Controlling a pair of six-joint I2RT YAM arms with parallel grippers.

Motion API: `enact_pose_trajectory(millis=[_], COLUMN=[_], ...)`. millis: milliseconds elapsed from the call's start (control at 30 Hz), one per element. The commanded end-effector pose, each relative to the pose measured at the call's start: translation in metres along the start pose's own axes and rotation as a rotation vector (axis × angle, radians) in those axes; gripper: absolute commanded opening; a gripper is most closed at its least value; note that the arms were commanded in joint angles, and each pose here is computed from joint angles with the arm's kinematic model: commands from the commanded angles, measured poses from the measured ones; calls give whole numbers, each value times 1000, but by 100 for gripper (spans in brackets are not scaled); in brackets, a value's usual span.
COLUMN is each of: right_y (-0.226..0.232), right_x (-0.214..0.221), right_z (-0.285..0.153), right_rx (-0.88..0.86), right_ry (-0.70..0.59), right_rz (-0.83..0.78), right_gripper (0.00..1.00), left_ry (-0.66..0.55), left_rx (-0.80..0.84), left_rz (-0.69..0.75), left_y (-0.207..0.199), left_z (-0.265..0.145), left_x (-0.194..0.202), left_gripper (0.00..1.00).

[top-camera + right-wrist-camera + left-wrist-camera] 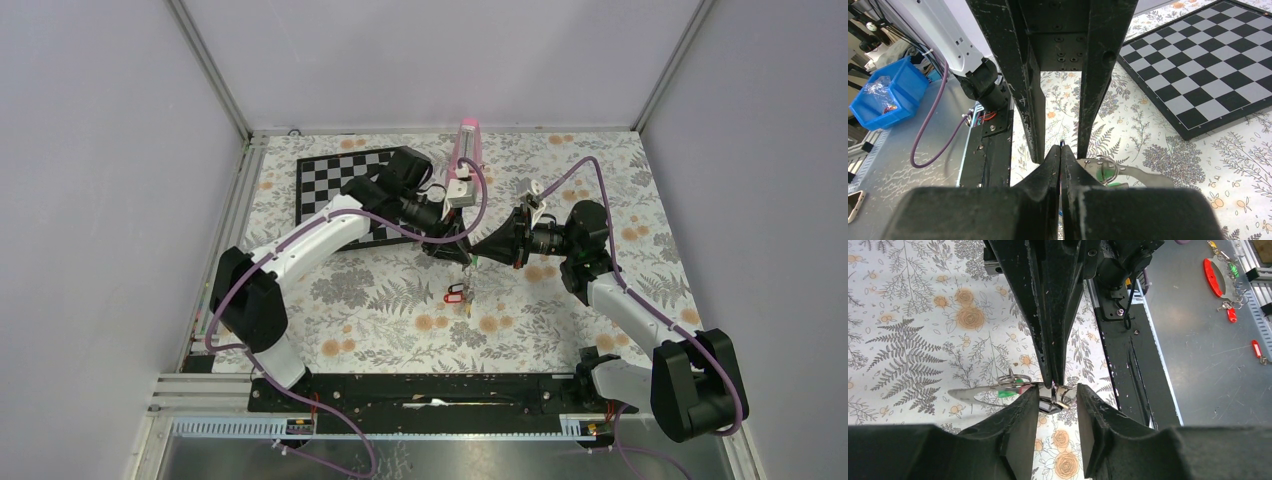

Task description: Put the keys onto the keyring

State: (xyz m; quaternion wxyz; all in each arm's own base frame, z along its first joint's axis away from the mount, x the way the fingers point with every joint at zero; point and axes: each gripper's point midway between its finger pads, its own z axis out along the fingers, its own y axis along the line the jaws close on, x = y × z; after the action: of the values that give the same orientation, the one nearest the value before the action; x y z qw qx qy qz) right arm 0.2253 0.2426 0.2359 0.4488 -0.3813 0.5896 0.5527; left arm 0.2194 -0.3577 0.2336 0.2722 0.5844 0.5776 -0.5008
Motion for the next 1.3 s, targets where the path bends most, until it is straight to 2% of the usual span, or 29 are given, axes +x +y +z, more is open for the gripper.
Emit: enact_pose_trajectory(millis=[0,167,333,467,533,800,967,1100,1267], right_y=[2,3,2,1,-2,-8,-4,-3,1], right_x=[-16,-16,-18,-18,-15,-7,-8,-8,-7], right_z=[2,2,1,-1,-1,-2,-3,-3,-3], right_rx=[-9,-9,-6,2,8,25,15,7,-10], right_ry=[-27,-27,-30,-29,-19,15,15,12,1], right_rz=[-79,-81,-89,-94,-104,-132,-142,-142,-139], right_gripper=[0,0,0,0,4,29,42,45,45], left_ry=[-30,-23,-5,47,115,361,460,530,629], left_rx=[19,8,-35,-124,-184,-317,-355,-369,-379], left_rz=[42,42,71,114,165,290,326,352,369], left_y=[-1,0,3,10,13,8,5,4,4], left_z=[2,1,-4,-14,-17,-28,-36,-35,-33], left_x=[-11,-9,-11,-14,-15,-16,-21,-18,-11], left_gripper=[34,19,0,0,0,0,4,8,9])
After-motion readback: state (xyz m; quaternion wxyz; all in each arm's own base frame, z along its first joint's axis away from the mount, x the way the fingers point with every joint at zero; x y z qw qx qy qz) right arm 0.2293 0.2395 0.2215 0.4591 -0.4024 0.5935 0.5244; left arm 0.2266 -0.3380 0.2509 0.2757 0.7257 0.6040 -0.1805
